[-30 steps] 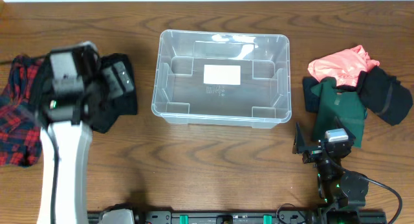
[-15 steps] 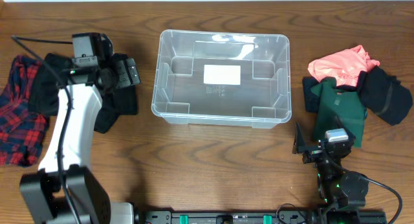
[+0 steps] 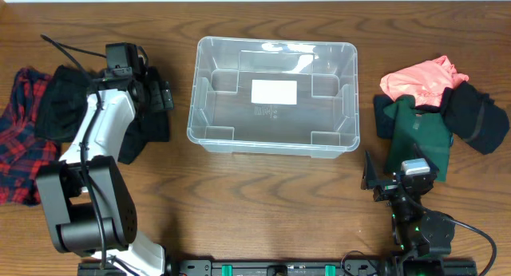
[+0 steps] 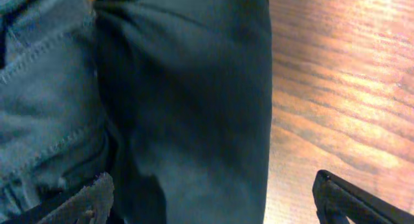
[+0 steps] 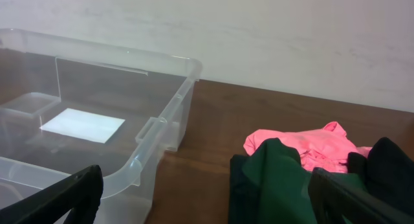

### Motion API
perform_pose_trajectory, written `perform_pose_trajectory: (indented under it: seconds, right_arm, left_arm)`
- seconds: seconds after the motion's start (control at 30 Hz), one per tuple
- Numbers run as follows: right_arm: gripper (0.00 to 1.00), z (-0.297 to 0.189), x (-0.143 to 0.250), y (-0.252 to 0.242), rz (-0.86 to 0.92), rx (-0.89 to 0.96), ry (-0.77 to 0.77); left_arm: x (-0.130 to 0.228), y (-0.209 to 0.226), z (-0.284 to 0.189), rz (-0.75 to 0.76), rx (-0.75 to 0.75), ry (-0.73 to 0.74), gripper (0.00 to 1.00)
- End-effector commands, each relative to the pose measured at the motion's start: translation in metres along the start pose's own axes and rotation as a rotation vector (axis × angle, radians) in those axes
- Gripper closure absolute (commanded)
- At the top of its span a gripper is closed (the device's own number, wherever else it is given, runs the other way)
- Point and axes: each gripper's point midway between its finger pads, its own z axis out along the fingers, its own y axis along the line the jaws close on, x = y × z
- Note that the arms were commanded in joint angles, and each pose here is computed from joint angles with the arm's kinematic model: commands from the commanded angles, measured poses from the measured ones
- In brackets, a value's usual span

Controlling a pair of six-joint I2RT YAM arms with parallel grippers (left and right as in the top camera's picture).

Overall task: Pack container
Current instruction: 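Reach the left gripper to the black garment and grasp it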

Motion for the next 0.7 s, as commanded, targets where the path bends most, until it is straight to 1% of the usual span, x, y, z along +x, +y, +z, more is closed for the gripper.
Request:
perform_pose_trajectory:
  seconds: [0.0,0.23,0.67]
  right_arm:
    - [0.01,0.000,0.001,-0.002,-0.013,0.009,-0.001]
    - [0.01,0.000,0.001,-0.002,-0.013,0.009,-0.001]
    - [0.01,0.000,0.001,-0.002,-0.013,0.009,-0.001]
  left_arm:
    - [-0.011,0.006,0.004,0.010,-0.023,-0.030,0.02]
    - [-0.022,0.004,0.012,0.036,-0.021,-0.072,0.02]
    - [0.002,0.002,0.061,0.068,-0.027,0.027,0.01]
